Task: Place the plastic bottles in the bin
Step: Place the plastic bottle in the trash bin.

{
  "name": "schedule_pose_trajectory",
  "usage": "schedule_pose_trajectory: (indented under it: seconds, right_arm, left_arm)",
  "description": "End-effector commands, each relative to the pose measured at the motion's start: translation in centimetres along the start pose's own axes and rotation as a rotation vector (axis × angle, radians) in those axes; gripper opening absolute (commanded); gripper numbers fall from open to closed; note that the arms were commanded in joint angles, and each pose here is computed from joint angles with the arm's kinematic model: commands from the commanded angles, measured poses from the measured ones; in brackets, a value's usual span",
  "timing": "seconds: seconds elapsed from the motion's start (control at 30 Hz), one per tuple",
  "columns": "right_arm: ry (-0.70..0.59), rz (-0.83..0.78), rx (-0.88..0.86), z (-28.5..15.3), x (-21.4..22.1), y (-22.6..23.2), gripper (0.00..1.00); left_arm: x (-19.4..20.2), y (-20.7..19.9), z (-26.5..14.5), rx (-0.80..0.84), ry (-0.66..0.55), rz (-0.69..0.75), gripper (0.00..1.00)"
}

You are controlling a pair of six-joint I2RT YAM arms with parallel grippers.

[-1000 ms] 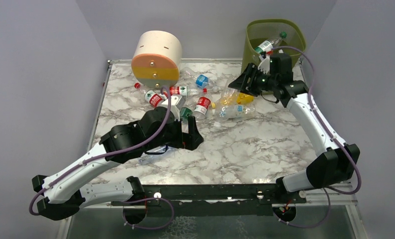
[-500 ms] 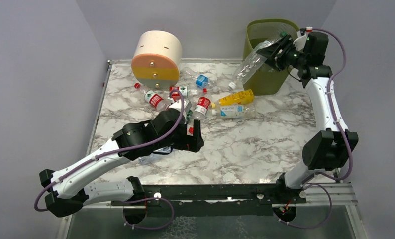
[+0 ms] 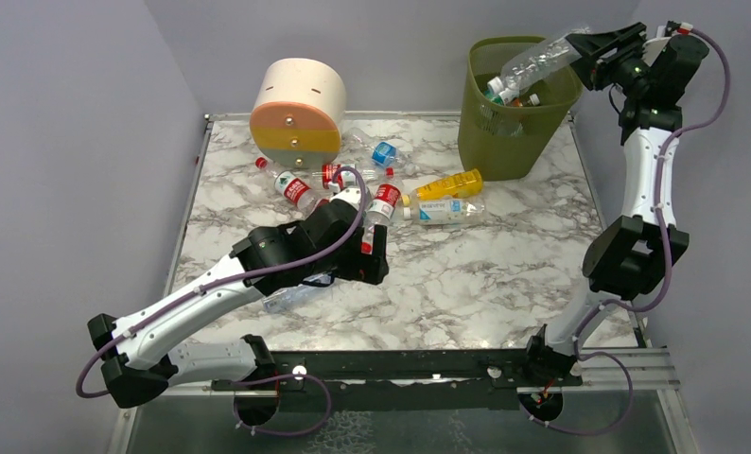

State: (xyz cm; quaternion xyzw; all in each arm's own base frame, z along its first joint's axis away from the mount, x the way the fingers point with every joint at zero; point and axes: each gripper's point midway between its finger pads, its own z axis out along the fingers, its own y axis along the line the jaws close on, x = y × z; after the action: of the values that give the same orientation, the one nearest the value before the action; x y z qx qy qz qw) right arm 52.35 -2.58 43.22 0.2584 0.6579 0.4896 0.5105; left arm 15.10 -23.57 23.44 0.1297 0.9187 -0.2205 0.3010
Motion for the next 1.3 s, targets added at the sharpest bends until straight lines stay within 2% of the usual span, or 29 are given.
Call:
schedule_pose_trajectory:
  seconds: [0.0, 0.17, 0.27, 0.4, 0.53, 0.9, 1.1, 1.27]
  right_arm:
    - [-0.087, -0.001, -0.037, 0.7, -3.8, 0.2, 0.50]
    - [-0.141, -0.020, -0.005, 1.9, -5.9, -0.9, 0.51]
    - [-0.142, -0.021, 0.007, 2.4, -6.2, -1.6, 0.55]
    - [-0.129, -0.045, 0.034, 2.6, -6.1, -2.4, 0.69]
    - [-0.106, -0.048, 0.057, 2.4, -5.5, -3.0, 0.77]
    - [-0.080, -0.096, 0.068, 0.3, -4.2, -0.8, 0.83]
    - [-0.014, -0.118, 0.028, -1.5, -1.5, 0.9, 0.85]
    - [0.059, -0.170, 0.000, -3.9, 2.6, 2.3, 0.89]
  left_arm:
    - [-0.6, 0.0, 0.0, 0.019, 0.005, 0.016, 0.99]
    - [-1.0, 0.6, 0.3, 0.018, 0.015, 0.010, 0.99]
    - [-1.3, 0.9, 0.3, 0.021, 0.015, 0.001, 0.99]
    - [-1.4, 1.2, 0.4, 0.027, 0.017, -0.008, 0.99]
    - [-1.4, 1.2, 0.5, 0.038, 0.021, -0.015, 0.99]
    - [-1.5, 1.5, 0.1, 0.039, 0.003, -0.061, 0.99]
    - [-1.7, 2.3, 0.4, -0.002, -0.011, -0.102, 0.99]
    - [-1.8, 4.2, 1.0, -0.076, -0.030, -0.166, 0.99]
